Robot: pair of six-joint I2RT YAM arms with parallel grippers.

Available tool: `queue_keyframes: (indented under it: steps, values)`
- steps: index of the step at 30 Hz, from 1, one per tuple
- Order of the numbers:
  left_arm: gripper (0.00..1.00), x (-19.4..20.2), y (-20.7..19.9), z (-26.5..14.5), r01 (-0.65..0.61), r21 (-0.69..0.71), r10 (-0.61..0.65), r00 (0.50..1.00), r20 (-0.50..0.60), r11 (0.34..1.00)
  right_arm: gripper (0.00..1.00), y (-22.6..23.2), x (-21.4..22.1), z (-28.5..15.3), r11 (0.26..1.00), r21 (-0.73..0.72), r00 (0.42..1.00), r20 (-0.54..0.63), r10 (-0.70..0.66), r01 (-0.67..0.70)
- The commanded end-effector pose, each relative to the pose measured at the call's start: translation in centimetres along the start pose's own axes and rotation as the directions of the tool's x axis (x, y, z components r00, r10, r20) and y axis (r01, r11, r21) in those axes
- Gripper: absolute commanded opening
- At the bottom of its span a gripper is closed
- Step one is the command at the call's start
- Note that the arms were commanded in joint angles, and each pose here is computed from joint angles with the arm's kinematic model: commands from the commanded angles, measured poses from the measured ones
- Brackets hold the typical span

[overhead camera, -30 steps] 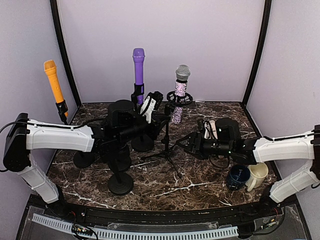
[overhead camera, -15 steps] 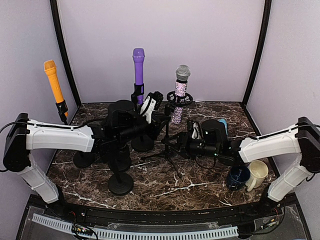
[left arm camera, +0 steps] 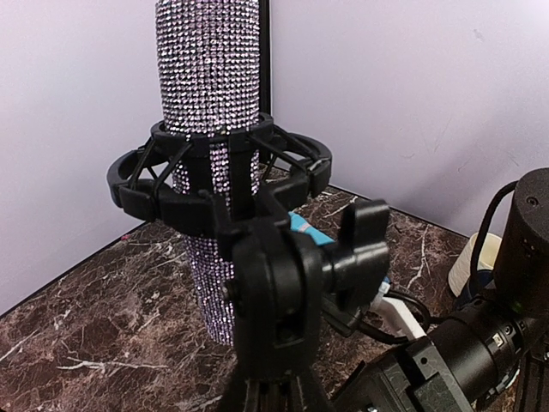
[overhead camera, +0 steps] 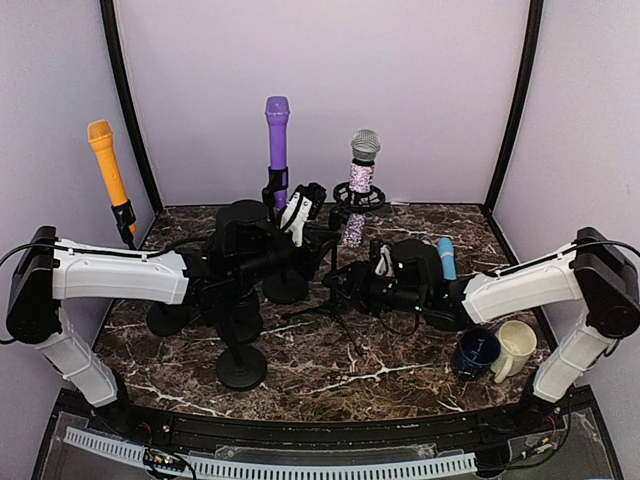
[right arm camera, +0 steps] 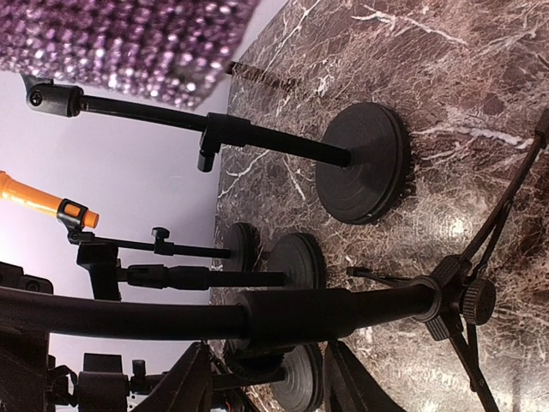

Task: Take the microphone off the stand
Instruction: Unscrew the knob on the stand of the microphone stand.

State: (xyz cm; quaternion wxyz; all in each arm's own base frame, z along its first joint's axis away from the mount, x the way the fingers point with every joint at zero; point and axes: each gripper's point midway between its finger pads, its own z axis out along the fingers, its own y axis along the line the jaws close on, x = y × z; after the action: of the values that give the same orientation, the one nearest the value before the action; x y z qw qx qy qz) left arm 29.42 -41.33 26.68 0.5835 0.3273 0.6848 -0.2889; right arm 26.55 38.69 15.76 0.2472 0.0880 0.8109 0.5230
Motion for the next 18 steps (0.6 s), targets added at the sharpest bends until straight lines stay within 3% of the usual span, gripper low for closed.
queue_keyframes:
  steps: [1, 18]
  values:
    - [0.00, -2.11, -0.96, -0.39, 0.018, 0.031, -0.020, 0.997, 0.075, 0.999, 0.44, 2.01, -0.53, 0.72, 0.998, -0.065, 0.999, 0.029, 0.017, -0.015]
    - [0.00, -1.98, -1.08, -0.07, 0.011, 0.031, -0.014, 0.997, 0.073, 0.999, 0.40, 2.36, -0.06, 1.65, 0.997, -0.064, 0.999, 0.029, 0.045, -0.043]
